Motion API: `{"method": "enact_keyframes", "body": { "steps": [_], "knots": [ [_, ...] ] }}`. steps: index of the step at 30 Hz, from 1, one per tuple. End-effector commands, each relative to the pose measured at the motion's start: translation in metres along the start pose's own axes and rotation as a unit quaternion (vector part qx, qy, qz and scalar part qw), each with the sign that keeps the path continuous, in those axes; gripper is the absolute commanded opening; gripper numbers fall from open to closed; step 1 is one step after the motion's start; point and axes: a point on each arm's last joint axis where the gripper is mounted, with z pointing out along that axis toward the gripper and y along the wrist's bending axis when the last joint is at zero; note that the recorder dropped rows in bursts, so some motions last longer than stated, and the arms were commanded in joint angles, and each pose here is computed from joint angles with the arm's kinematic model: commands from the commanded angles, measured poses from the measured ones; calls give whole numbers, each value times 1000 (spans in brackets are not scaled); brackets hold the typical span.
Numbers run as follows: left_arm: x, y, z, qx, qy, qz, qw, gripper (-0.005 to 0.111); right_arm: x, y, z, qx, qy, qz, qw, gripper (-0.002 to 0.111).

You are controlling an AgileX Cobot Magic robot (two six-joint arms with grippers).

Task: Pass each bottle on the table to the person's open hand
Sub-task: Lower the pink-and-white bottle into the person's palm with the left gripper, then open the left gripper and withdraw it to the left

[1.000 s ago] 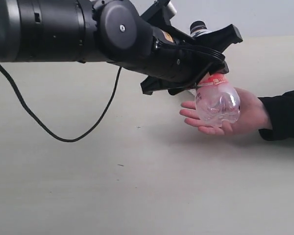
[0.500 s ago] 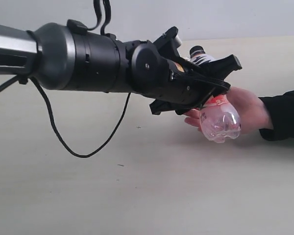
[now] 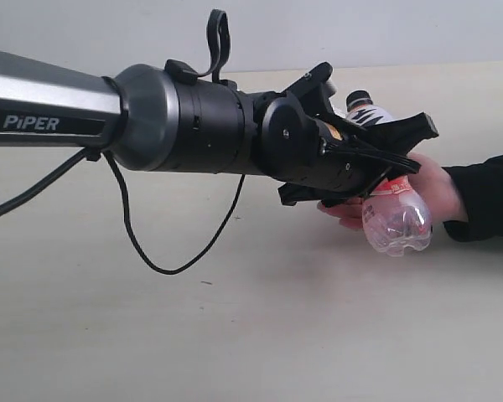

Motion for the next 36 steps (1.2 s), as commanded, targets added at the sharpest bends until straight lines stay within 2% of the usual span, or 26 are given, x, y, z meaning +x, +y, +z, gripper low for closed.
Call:
{"method": "enact_keyframes", "body": {
  "steps": [1, 7, 9, 12, 16, 19, 22, 31, 36],
  "knots": [
    [1, -3, -1, 0, 6, 8, 1000, 0, 1, 0, -1, 1, -5, 0, 1000, 0],
    [2, 0, 2, -5, 12, 14, 1000, 0, 1, 0, -1, 1, -5, 0, 1000, 0],
    [3, 1, 4, -7, 14, 13, 1000, 5, 1, 0, -1, 1, -5, 0, 1000, 0],
    [4, 1, 4, -9, 17, 13, 1000, 21, 1, 0, -1, 1, -5, 0, 1000, 0],
    [4, 2, 4, -9, 18, 15, 1000, 51, 1, 0, -1, 1, -5, 0, 1000, 0],
    [4, 2, 4, -9, 18, 31, 999, 68, 1, 0, -1, 1, -5, 0, 1000, 0],
    [4, 2, 4, -10, 19, 32, 999, 80, 1, 0, -1, 1, -5, 0, 1000, 0],
    [3, 2, 3, -10, 19, 37, 999, 83, 1, 0, -1, 1, -5, 0, 1000, 0],
    [2, 0, 0, -9, 19, 63, 998, 83, 1, 0, -1, 1, -5, 0, 1000, 0]
  ]
}}
